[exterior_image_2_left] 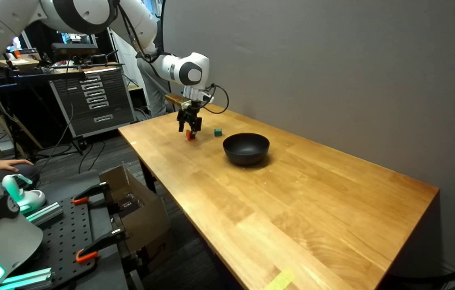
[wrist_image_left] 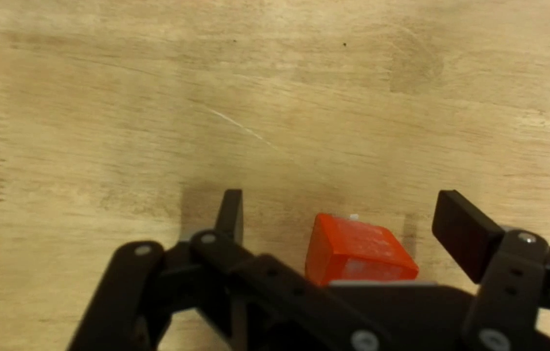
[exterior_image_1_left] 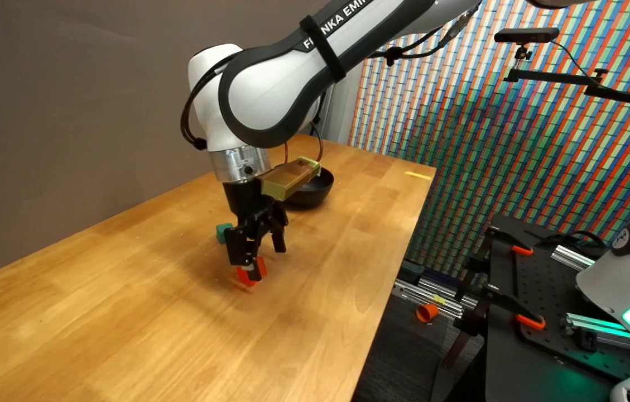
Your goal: Put the orange and green block in the bowl
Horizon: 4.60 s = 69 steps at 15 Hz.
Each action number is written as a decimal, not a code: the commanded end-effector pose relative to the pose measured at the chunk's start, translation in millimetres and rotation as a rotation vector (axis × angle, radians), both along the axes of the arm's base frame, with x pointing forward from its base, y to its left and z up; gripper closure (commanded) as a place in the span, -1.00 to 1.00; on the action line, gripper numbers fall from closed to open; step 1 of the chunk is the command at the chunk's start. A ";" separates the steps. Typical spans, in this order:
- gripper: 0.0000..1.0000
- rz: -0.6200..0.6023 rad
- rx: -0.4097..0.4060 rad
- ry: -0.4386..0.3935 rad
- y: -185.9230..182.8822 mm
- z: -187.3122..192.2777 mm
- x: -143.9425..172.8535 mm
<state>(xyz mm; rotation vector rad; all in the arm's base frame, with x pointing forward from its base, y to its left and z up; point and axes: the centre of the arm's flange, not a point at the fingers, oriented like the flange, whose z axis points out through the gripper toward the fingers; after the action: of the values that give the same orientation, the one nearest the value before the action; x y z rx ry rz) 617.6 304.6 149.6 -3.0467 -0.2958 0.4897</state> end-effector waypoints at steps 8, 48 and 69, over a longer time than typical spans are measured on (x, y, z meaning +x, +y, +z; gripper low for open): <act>-0.50 -0.053 0.045 -0.073 -0.1 -11.9 36.2; -1.00 -0.037 -0.188 -0.151 -132.6 77.1 78.7; -1.00 0.699 -0.032 -0.167 -21.0 1.1 117.2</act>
<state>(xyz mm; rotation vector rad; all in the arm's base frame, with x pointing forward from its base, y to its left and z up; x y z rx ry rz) 698.1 277.0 153.4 -2.9204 -1.2427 0.2995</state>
